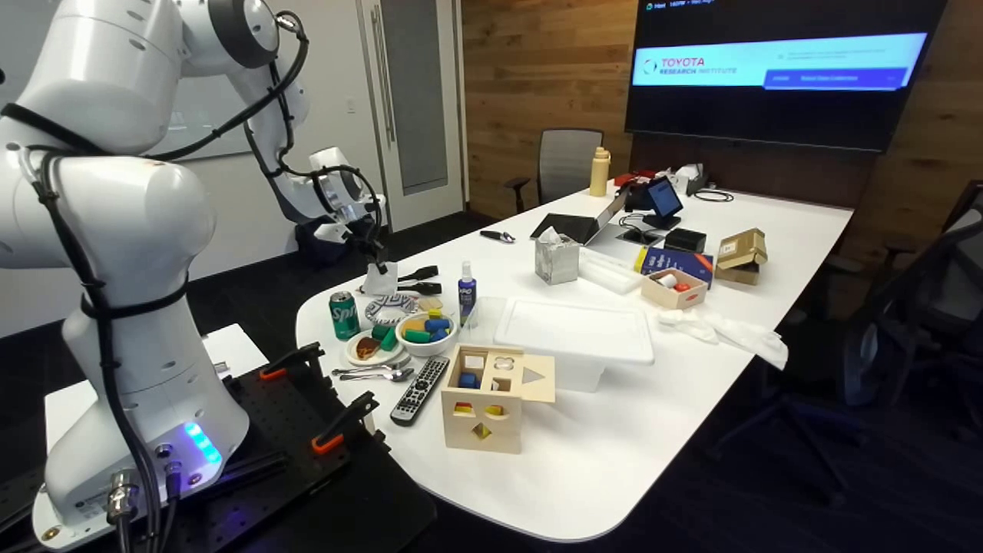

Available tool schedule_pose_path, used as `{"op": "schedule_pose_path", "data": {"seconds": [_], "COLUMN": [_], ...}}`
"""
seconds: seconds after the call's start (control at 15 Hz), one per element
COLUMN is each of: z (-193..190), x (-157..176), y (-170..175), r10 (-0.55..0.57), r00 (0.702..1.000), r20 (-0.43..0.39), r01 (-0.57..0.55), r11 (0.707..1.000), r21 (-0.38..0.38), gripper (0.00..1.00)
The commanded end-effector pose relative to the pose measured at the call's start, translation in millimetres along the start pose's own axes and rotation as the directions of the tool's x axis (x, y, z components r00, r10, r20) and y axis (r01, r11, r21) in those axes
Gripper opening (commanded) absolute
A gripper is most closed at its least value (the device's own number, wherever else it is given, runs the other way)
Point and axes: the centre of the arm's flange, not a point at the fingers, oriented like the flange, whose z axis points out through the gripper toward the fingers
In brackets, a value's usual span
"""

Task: Use the napkin to wipe the plate

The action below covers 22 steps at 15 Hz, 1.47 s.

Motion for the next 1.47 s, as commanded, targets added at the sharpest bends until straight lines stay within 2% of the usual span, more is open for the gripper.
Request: {"op": "schedule_pose_path", "data": {"seconds": [0.0,0.13,0.27,0.53,0.67,0.8,0.93,1.0,1.13,1.27,1.4], "z": [-38.7,-42.2,-36.4,-16.4,-3.4,8.7,21.7,25.4,32.1,35.6,35.5], "x": [-15.1,-13.2,-14.1,-26.3,-30.5,-30.8,-27.2,-26.3,-24.9,-23.6,-21.5], "y": [-6.5,-26.9,-44.7,-62.3,-64.0,-62.8,-61.5,-60.9,-62.3,-65.6,-65.8], "r10": [-0.164,-0.256,-0.345,-0.484,-0.522,-0.537,-0.536,-0.550,-0.611,-0.654,-0.677], "r00": [0.984,0.962,0.933,0.875,0.853,0.843,0.840,0.828,0.777,0.734,0.708], "r20": [-0.066,-0.094,-0.104,-0.027,0.007,0.041,0.088,0.106,0.150,0.183,0.201], "r01": [0.170,0.267,0.360,0.469,0.490,0.496,0.489,0.498,0.539,0.567,0.582], "r11": [0.982,0.954,0.913,0.831,0.805,0.804,0.817,0.810,0.770,0.738,0.720], "r21": [0.083,0.134,0.192,0.299,0.335,0.328,0.307,0.309,0.341,0.367,0.379], "gripper": [0.00,0.00,0.00,0.00,0.00,0.00,0.00,0.27,0.34,0.49,0.65]}}
